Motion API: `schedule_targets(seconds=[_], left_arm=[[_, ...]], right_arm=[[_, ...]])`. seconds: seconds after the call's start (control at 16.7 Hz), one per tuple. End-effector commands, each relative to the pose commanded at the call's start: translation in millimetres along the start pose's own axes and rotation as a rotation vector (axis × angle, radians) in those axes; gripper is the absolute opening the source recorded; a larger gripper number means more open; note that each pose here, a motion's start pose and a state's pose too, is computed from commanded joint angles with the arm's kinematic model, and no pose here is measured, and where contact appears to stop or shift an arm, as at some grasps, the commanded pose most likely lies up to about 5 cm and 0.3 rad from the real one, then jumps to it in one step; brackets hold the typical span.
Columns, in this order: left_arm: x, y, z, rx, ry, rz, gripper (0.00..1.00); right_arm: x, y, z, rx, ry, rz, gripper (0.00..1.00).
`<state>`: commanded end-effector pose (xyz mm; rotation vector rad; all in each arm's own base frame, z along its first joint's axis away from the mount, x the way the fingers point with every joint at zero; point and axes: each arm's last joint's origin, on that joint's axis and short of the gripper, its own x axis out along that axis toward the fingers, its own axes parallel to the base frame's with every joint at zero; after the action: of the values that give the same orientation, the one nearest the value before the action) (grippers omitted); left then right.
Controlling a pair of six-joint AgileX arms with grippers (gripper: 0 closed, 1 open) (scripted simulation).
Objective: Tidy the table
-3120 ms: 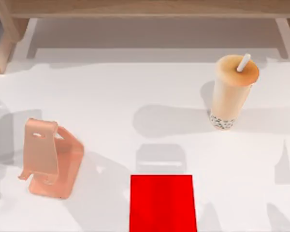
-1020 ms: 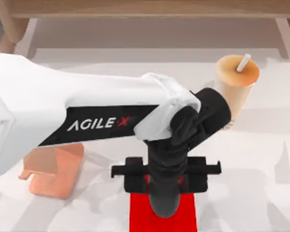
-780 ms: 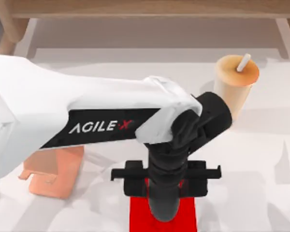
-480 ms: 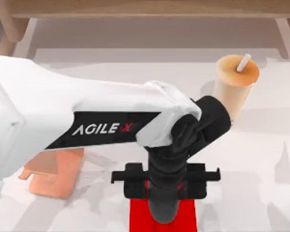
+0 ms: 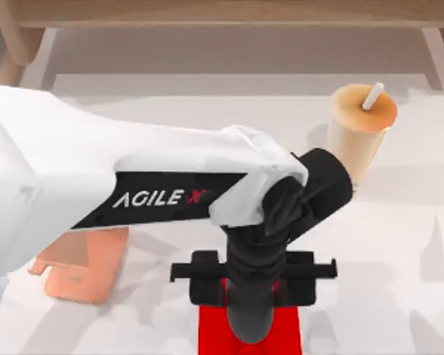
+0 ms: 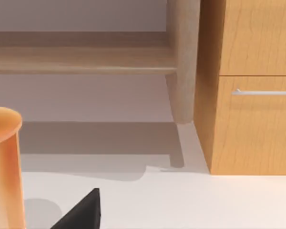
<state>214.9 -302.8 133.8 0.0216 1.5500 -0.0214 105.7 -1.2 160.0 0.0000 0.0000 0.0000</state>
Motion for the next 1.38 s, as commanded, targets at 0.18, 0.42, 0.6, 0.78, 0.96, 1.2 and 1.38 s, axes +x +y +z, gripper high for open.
schedule_targets(seconds=[0.18,0.42,0.6,0.78,0.96,1.2,1.38], left_arm=[[0.0,0.0,0.0,0.000,0.000,0.000,0.53],[0.0,0.0,0.0,0.000,0.000,0.000,0.83],[0.0,0.0,0.0,0.000,0.000,0.000,1.00],[0.0,0.0,0.0,0.000,0.000,0.000,1.00],[0.0,0.0,0.0,0.000,0.000,0.000,1.00],[-3.5,1.6,2.7,0.002,-0.005,-0.009,1.00],[-30.1,17.7,22.2,0.025,-0.044,-0.074,1.00]], right_arm=[[0.0,0.0,0.0,0.000,0.000,0.000,1.00],[0.0,0.0,0.0,0.000,0.000,0.000,1.00],[0.0,0.0,0.0,0.000,0.000,0.000,1.00],[0.0,0.0,0.0,0.000,0.000,0.000,1.00],[0.0,0.0,0.0,0.000,0.000,0.000,1.00],[0.0,0.0,0.0,0.000,0.000,0.000,1.00],[0.0,0.0,0.0,0.000,0.000,0.000,1.00]])
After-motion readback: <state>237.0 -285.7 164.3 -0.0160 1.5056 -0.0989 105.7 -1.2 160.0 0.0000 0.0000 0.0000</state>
